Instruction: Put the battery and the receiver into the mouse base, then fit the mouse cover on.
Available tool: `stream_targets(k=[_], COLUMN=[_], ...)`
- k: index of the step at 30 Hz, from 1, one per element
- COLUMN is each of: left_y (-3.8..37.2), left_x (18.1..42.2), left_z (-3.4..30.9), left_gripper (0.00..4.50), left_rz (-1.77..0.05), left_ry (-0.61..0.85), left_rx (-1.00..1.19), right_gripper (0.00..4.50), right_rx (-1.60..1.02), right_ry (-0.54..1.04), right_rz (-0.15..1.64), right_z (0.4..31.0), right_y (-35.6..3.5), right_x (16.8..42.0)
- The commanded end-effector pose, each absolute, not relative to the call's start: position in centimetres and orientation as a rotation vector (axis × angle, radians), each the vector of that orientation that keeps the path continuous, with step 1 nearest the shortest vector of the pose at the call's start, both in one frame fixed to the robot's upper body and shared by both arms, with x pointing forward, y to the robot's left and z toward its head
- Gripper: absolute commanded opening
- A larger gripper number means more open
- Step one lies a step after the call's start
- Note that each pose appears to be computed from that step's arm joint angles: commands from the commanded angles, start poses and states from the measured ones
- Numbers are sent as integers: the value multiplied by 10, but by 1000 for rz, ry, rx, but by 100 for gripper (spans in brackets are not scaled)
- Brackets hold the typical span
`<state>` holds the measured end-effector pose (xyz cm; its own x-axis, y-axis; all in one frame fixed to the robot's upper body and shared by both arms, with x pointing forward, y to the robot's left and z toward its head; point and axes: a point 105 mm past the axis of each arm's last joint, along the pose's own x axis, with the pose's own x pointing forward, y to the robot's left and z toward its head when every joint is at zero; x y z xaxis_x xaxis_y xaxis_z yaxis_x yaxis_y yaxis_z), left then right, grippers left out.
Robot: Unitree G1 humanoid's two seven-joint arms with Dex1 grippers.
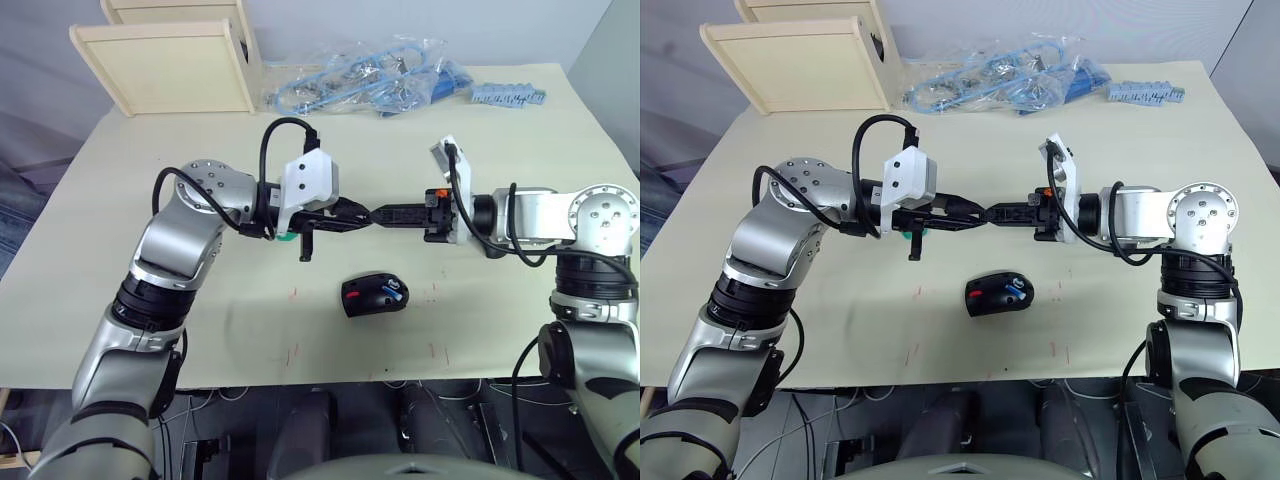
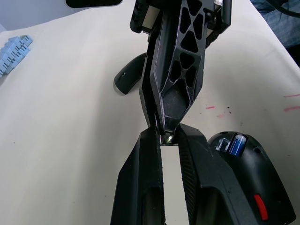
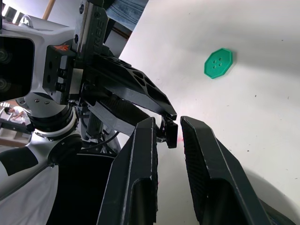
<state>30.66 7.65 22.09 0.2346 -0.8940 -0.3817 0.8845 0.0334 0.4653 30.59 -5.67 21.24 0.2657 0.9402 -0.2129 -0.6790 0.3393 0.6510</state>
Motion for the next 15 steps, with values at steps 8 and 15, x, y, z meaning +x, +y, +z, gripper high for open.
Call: stream_targets(k=[8, 15], left_y=[76, 77], left_x=[304, 305], left_z=[233, 234], left_gripper=[0, 0], left_rz=[-1359, -1358], left_ry=[-71, -74], left_rx=[750, 750], right_gripper=[89, 89], right_rx=[485, 485], right_ry=[600, 604], right_rz=[1194, 1198], right_z=[224, 223], right_y=[-56, -55], right_x=[302, 302])
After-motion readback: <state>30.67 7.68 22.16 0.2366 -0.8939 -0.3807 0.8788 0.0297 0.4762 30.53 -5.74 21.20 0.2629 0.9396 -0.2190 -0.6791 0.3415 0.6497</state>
